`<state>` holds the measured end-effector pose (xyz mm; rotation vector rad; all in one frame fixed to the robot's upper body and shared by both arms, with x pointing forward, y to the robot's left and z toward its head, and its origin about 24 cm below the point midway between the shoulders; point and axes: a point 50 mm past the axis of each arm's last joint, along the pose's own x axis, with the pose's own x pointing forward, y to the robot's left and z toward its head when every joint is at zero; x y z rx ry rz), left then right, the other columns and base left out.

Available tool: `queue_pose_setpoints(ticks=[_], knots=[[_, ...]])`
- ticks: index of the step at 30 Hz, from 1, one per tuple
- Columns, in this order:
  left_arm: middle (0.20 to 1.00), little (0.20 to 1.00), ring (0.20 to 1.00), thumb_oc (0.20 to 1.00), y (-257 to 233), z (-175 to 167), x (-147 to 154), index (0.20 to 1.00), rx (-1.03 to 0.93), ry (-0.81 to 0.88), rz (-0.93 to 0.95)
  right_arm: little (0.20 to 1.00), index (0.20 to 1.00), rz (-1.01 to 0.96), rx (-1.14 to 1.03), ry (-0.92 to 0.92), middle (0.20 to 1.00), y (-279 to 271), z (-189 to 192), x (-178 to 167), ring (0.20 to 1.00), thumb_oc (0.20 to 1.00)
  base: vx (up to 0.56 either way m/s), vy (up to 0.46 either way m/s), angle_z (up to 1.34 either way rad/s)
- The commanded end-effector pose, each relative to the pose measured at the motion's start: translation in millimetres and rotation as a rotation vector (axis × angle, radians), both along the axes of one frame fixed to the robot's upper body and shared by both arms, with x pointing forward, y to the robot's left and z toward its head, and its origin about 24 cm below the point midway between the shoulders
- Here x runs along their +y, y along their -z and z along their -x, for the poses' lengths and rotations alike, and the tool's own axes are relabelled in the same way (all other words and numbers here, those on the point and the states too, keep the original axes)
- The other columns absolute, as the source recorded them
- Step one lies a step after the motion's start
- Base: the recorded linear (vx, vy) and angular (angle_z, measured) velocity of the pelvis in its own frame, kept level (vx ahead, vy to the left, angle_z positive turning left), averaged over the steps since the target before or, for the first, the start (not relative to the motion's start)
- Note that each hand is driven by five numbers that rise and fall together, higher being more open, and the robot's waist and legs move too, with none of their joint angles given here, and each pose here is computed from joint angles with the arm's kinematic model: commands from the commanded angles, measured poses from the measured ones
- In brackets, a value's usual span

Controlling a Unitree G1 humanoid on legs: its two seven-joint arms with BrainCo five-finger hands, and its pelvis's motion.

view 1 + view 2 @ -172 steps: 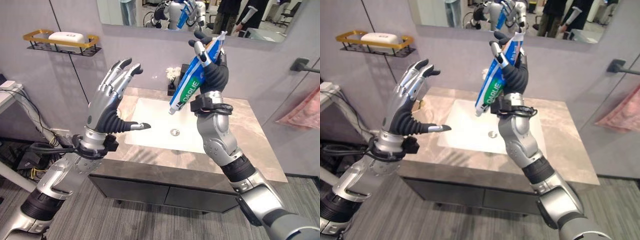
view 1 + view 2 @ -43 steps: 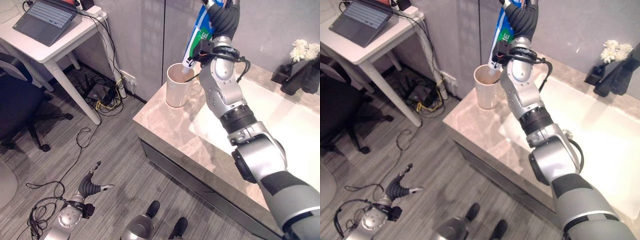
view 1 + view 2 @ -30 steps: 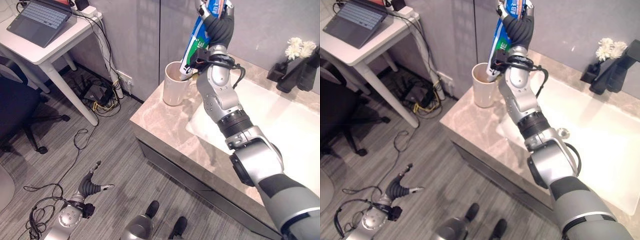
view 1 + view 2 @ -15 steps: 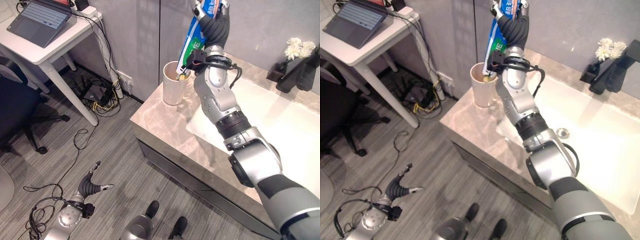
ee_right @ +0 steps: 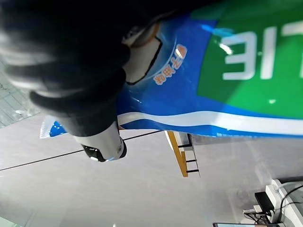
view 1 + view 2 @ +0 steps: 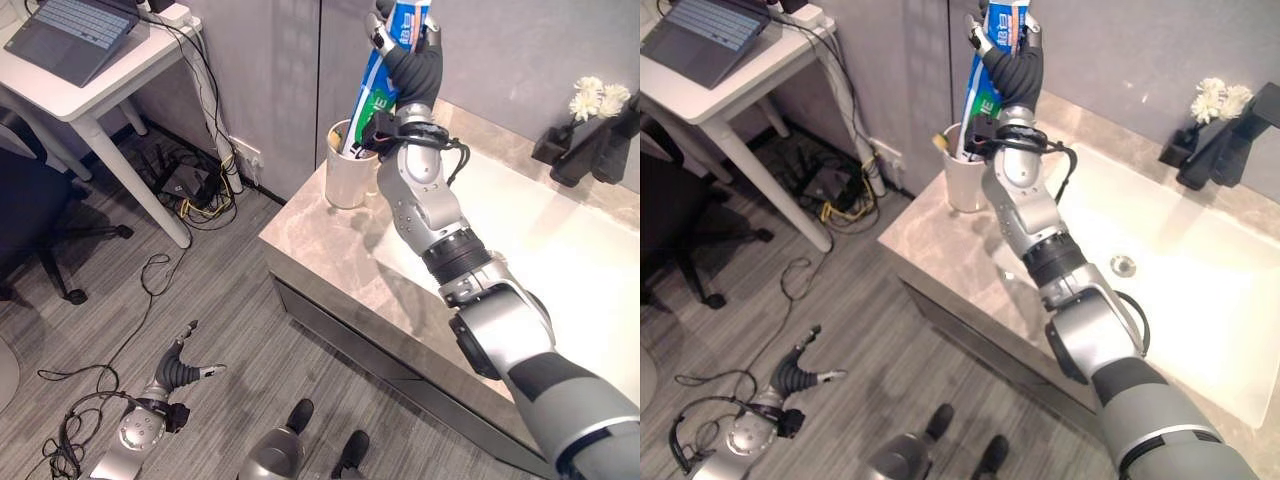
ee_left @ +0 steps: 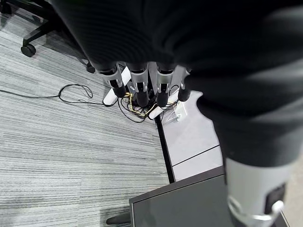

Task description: Put brush and paste in cup on sink, flatten towel.

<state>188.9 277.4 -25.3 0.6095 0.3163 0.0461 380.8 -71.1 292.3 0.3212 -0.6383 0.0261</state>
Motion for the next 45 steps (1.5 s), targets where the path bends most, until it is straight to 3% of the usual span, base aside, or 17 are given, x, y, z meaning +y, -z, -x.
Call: queue_pose_setpoints(ticks=[1,4,5,20,25,27,29,30,31,32,34,35,36,37,41,42,45], knots=[[1.000,1.000,1.000,1.000,-5,3,11,1.000,-0.035,-0.051,-0.005,0.200,0.200,-0.010,-0.158,-0.049,0.200,-27,17,8,0.200,0.200,0.00,0.000,0.00],[1.000,1.000,1.000,1.000,-5,3,12,1.000,-0.036,-0.052,-0.004,0.200,0.200,-0.009,-0.158,-0.050,0.200,-27,17,8,0.200,0.200,0.00,0.000,0.00],[1.000,1.000,1.000,1.000,-6,3,12,1.000,-0.039,-0.054,-0.004,1.000,1.000,-0.006,-0.157,-0.058,1.000,-26,17,8,1.000,1.000,0.00,0.000,0.00],[1.000,1.000,1.000,1.000,-7,3,13,1.000,-0.042,-0.055,-0.003,1.000,1.000,-0.013,-0.197,0.038,1.000,-36,17,-13,1.000,1.000,0.00,0.002,-0.03],[1.000,1.000,1.000,1.000,-6,-2,7,1.000,-0.042,-0.026,-0.017,1.000,1.000,0.040,-0.303,0.185,1.000,-49,30,-35,1.000,1.000,0.00,0.000,0.00],[1.000,1.000,1.000,1.000,-3,-5,7,1.000,-0.036,-0.031,-0.042,1.000,1.000,0.173,-0.417,0.366,1.000,-57,45,-65,1.000,1.000,0.04,0.000,-0.01],[1.000,1.000,1.000,1.000,-2,-7,6,1.000,-0.036,-0.035,-0.045,1.000,1.000,0.214,-0.438,0.430,1.000,-54,52,-77,1.000,1.000,0.06,0.013,0.00],[1.000,1.000,1.000,1.000,-4,-8,8,1.000,-0.049,-0.052,-0.059,1.000,1.000,0.337,-0.513,0.566,1.000,-53,69,-101,1.000,1.000,0.07,0.016,-0.04],[1.000,1.000,1.000,1.000,-4,-8,8,1.000,-0.047,-0.049,-0.061,1.000,1.000,0.338,-0.510,0.570,1.000,-51,70,-102,1.000,1.000,0.05,0.030,-0.15],[1.000,1.000,1.000,1.000,-8,-5,12,1.000,-0.074,-0.078,-0.067,1.000,1.000,0.428,-0.551,0.734,1.000,-40,90,-133,1.000,1.000,0.05,0.028,-0.20],[1.000,1.000,1.000,1.000,-12,-4,14,1.000,-0.097,-0.088,-0.067,1.000,1.000,0.438,-0.560,0.774,1.000,-34,99,-141,1.000,1.000,0.03,0.017,-0.31],[1.000,1.000,1.000,1.000,-21,12,7,1.000,-0.181,-0.105,-0.058,1.000,1.000,0.501,-0.562,0.990,1.000,-10,129,-180,1.000,1.000,-0.03,-0.008,-0.50],[1.000,1.000,1.000,1.000,-47,8,10,1.000,-0.282,-0.107,0.017,1.000,1.000,0.550,-0.551,1.065,1.000,-4,148,-197,1.000,1.000,-0.02,0.000,-0.34],[1.000,1.000,1.000,1.000,-54,14,25,1.000,-0.276,-0.109,-0.096,1.000,1.000,0.540,-0.568,1.110,1.000,-2,160,-205,1.000,1.000,0.03,0.013,0.05],[1.000,1.000,1.000,1.000,-68,25,39,1.000,-0.323,-0.162,-0.129,1.000,1.000,0.622,-0.540,1.272,1.000,15,186,-221,1.000,1.000,0.00,0.047,-0.14],[1.000,1.000,1.000,1.000,-66,31,42,1.000,-0.320,-0.191,-0.144,1.000,1.000,0.715,-0.515,1.407,1.000,19,203,-236,1.000,1.000,-0.01,0.044,-0.07],[1.000,1.000,1.000,1.000,-59,40,46,1.000,-0.279,-0.219,-0.155,1.000,1.000,0.754,-0.487,1.578,1.000,26,227,-252,1.000,1.000,-0.03,0.061,-0.20]])
